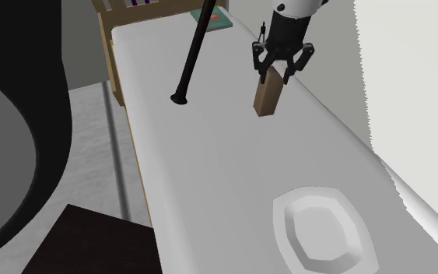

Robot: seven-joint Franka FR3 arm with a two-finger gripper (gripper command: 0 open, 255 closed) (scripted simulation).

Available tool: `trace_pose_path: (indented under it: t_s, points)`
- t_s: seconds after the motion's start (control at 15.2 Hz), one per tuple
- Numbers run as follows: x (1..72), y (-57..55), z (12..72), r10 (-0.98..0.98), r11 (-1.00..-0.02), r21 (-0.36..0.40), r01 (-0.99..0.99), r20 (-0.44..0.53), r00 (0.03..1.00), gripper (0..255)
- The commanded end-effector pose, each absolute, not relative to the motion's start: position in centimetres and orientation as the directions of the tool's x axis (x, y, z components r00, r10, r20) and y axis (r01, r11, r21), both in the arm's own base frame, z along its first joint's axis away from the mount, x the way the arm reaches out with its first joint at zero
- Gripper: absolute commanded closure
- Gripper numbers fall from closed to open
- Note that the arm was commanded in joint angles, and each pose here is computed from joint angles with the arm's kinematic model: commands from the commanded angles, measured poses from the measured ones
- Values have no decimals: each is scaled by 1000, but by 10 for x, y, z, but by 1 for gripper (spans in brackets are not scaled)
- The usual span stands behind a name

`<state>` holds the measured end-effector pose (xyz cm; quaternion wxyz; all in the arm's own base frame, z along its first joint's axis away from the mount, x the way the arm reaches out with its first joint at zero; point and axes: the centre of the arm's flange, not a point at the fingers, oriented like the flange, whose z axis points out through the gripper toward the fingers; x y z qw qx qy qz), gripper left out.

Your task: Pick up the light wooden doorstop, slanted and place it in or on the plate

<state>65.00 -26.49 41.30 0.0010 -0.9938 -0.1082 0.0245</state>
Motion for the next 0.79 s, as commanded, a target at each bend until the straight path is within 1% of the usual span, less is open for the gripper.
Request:
trace_pose_path:
  t_s: [0.0, 0.07, 0.73]
  points:
    - [650, -265, 424, 215, -977, -7, 215, -48, 975, 255]
    - [650, -265, 429, 215, -977, -7, 215, -48, 975, 255]
    - [538, -331, 450, 215, -977, -7, 215, -48, 975, 255]
